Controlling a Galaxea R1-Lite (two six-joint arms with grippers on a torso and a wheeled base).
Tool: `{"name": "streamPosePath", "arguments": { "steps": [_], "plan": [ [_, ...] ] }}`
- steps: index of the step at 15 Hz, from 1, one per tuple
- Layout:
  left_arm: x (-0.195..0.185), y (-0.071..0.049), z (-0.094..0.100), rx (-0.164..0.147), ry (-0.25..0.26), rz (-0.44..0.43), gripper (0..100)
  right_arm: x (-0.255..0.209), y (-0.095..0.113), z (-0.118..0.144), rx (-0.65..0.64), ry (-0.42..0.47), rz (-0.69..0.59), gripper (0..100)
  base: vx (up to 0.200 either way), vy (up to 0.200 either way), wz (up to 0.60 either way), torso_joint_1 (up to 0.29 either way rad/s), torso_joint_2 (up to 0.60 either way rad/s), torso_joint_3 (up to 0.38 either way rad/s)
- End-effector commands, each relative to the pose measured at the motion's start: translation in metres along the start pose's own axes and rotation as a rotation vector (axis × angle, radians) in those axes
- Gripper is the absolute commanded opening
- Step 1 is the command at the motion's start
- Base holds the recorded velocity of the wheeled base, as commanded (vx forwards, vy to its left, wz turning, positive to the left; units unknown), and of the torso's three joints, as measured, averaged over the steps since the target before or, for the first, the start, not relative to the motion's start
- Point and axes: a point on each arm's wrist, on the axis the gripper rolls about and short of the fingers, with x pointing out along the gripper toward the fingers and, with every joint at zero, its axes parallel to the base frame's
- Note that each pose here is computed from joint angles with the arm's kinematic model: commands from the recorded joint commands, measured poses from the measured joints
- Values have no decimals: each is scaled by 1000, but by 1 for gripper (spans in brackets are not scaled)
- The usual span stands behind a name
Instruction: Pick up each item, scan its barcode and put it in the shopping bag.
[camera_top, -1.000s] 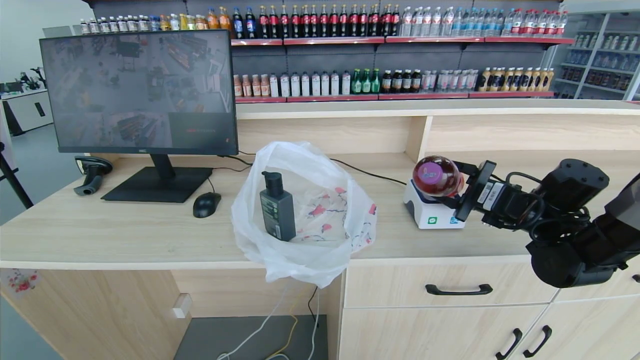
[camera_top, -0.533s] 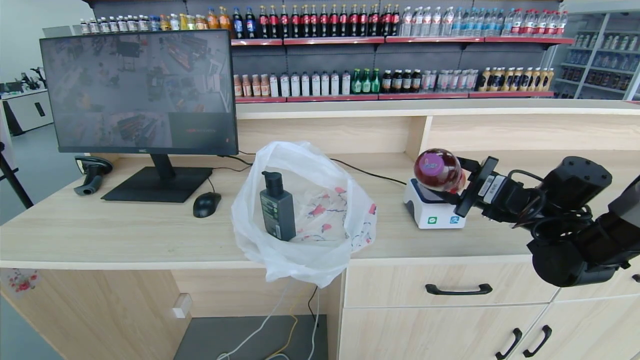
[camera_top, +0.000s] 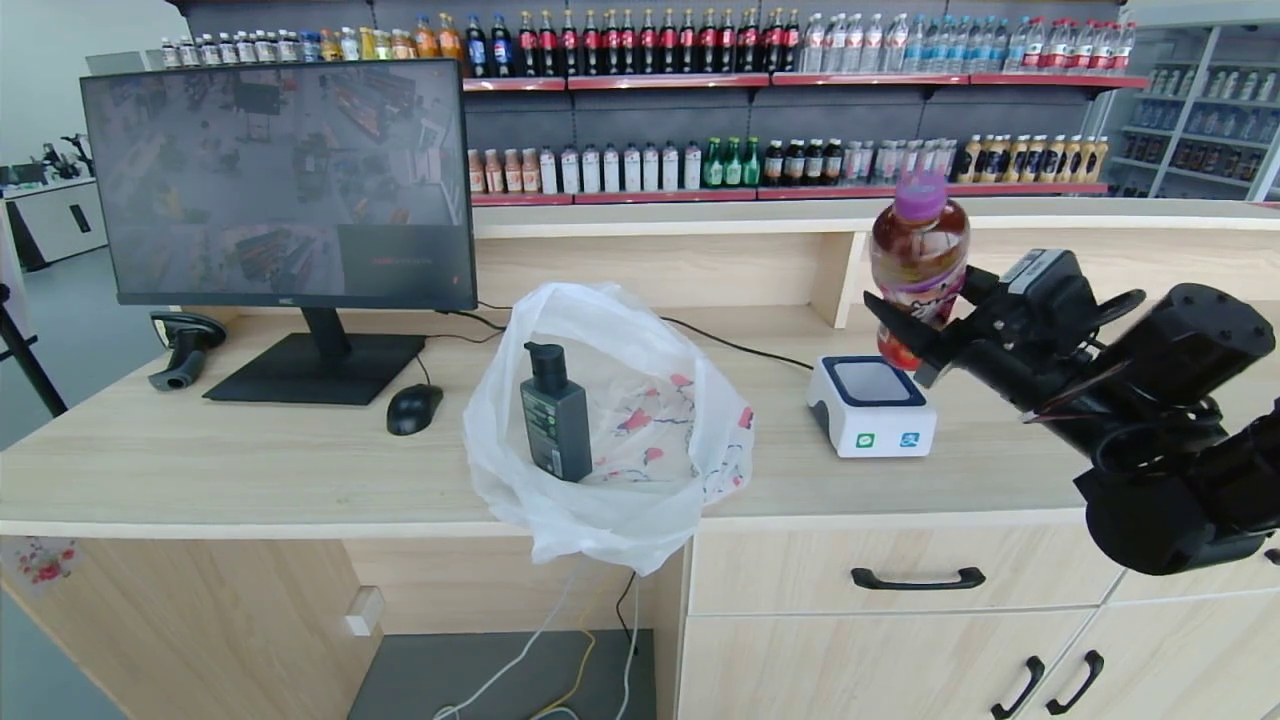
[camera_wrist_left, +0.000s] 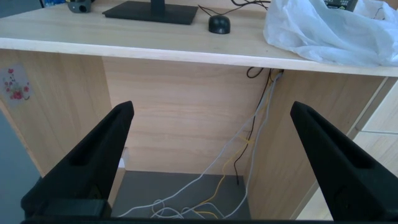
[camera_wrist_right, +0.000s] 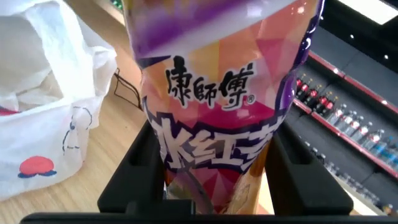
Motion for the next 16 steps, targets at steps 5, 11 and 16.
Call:
{"name": "streamPosePath", "arguments": {
  "steps": [5,11,16],
  "plan": [
    [0,0,0,0,1,1,100,-23,-8,32,164,16,-117,0,0,0,0,0,0,0],
    [0,0,0,0,2,1,100,-41,-6,33,378,108,-334,0,0,0,0,0,0,0],
    [0,0,0,0,1,1,100,-57,-1,20,428,193,-362,0,-40,0,0,0,0,0]
  ]
}}
